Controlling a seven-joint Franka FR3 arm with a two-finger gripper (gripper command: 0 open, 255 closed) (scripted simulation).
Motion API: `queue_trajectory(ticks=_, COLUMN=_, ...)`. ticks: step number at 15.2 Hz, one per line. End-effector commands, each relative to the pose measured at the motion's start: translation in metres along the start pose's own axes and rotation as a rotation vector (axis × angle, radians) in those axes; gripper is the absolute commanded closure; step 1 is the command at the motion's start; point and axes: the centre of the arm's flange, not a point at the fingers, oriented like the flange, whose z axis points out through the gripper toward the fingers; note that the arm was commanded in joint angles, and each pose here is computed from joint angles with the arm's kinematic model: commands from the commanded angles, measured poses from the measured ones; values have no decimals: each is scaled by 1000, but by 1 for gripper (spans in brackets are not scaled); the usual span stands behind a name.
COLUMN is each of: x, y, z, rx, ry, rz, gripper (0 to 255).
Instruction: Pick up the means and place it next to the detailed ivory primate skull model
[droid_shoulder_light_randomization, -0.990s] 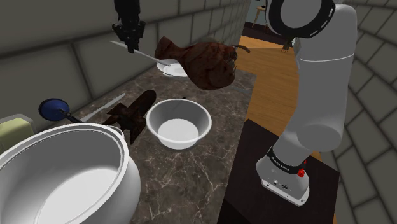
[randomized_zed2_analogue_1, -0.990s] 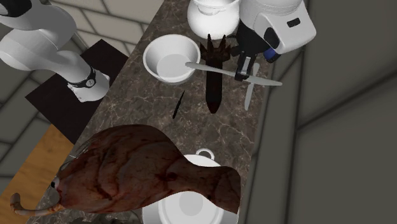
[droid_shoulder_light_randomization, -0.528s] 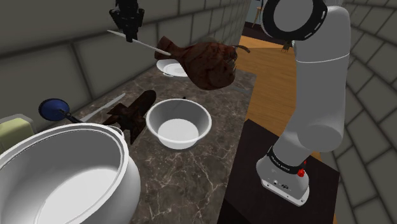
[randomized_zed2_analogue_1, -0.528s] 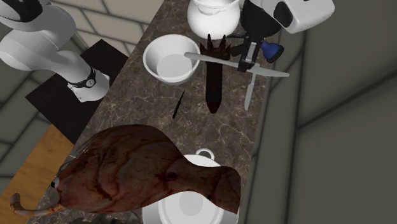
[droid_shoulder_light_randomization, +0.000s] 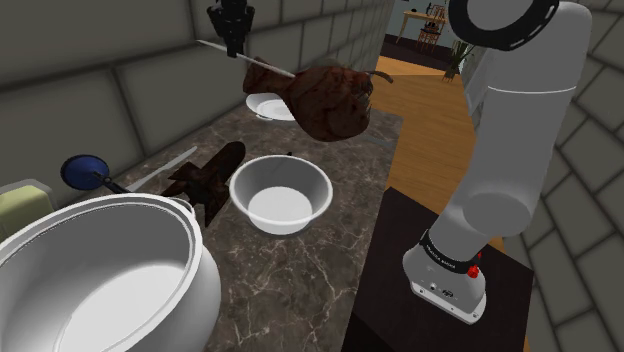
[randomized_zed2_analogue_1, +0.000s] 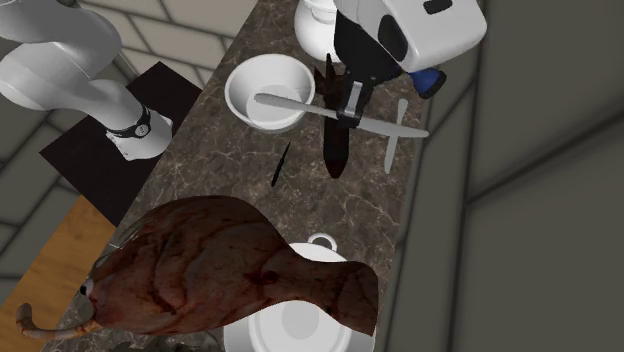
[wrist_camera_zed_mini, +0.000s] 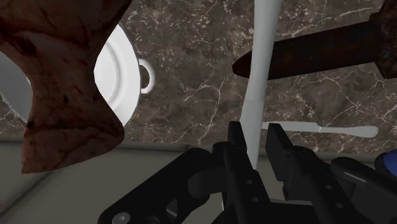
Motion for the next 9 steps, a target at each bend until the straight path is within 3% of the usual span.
queue_trajectory(ticks=1, x=-14, y=22, z=1, rx=0, ry=0, rz=-1, gripper=255)
queue_trajectory(ticks=9, x=-73, y=109, z=1, rx=0, ry=0, rz=-1, gripper=255)
